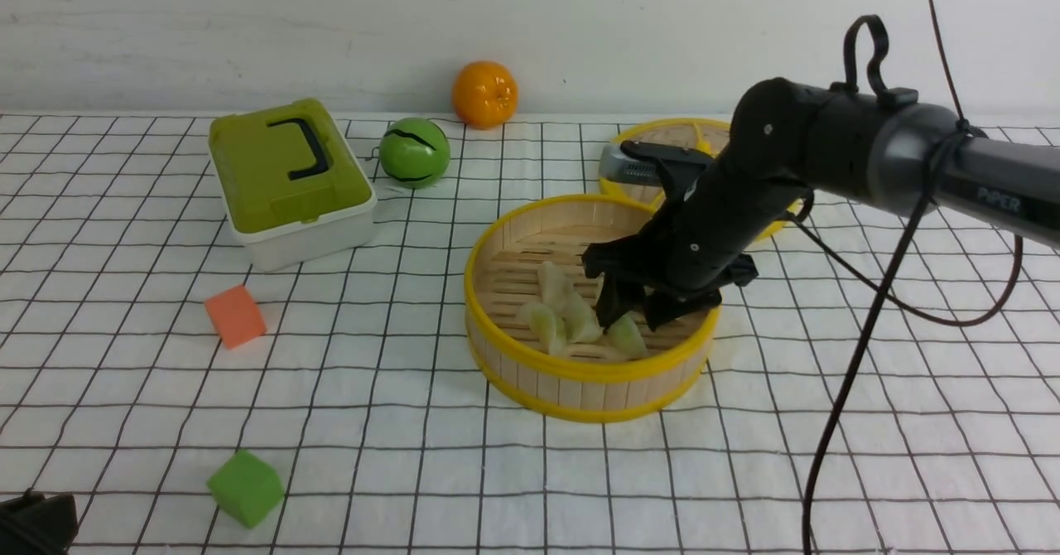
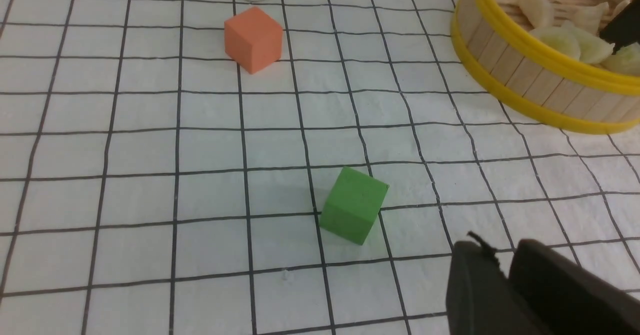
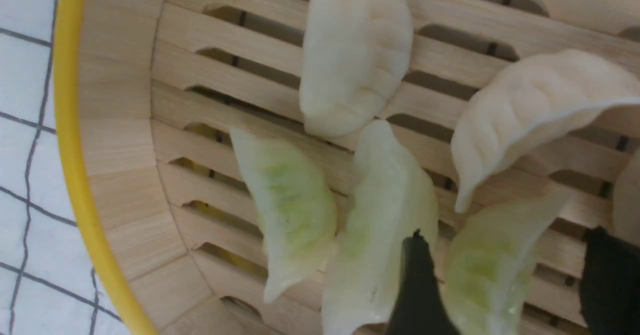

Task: Put the dumplings into the steamer on the table with the white tablecloth.

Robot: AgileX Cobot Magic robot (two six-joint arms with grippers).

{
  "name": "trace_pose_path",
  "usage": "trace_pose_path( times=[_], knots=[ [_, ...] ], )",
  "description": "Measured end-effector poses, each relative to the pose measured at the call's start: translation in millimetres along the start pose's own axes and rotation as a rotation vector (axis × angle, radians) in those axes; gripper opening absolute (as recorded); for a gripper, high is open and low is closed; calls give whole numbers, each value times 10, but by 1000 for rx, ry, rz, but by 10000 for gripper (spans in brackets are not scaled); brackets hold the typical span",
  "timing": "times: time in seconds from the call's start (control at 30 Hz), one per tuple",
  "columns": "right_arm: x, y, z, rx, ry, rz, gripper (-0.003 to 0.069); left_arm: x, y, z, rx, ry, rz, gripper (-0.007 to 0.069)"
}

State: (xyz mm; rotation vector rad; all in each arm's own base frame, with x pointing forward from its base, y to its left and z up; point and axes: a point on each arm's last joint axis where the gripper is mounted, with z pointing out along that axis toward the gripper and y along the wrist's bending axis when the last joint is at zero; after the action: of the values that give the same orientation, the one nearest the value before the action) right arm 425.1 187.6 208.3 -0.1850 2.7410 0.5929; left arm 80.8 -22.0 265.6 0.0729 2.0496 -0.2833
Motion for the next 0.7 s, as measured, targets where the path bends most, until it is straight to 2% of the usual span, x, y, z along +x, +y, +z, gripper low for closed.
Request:
trace_pose_path(
  times=[0.07, 0.17, 0.23, 0.3, 0.33, 0.37, 0.4, 0.43, 0.47, 0.53, 0.6, 0.63, 0.67, 0.7],
  knots=[
    [-38, 61, -200, 2, -47, -25, 470, 0, 0, 0, 0, 0, 0, 104],
    [-93, 113, -500, 10, -123, -55, 459, 1, 0, 0, 0, 1, 0, 108],
    [-121, 135, -735, 23, -178, -80, 440, 4, 2, 0, -2, 4, 0, 109],
    [-140, 153, -1188, 66, -275, -131, 370, 14, 6, 0, -7, 15, 0, 111],
    [-137, 155, -1282, 77, -294, -142, 363, 15, 7, 0, -8, 17, 0, 111],
    [-89, 175, -1728, 137, -378, -199, 282, 20, 9, 0, -10, 22, 0, 111],
    [-46, 189, -1935, 168, -413, -228, 231, 22, 10, 0, -11, 24, 0, 111],
    [-20, 199, -2037, 184, -430, -243, 220, 22, 10, 0, -11, 24, -1, 111],
    [111, 233, -2446, 257, -494, -309, 132, 25, 11, 0, -13, 26, -1, 113],
    [314, 266, -2930, 355, -576, -383, 29, 26, 12, 0, -13, 29, -1, 115],
    [449, 267, -3186, 421, -622, -418, -5, 26, 12, 0, -13, 29, -1, 116],
    [661, 246, -3520, 522, -698, -453, -21, 26, 12, 0, -13, 29, -1, 118],
    [737, 240, -3605, 542, -720, -458, -22, 26, 12, 0, -13, 29, -1, 118],
    [881, 204, -3757, 608, -765, -469, -23, 26, 12, 0, -13, 29, -1, 119]
  ],
)
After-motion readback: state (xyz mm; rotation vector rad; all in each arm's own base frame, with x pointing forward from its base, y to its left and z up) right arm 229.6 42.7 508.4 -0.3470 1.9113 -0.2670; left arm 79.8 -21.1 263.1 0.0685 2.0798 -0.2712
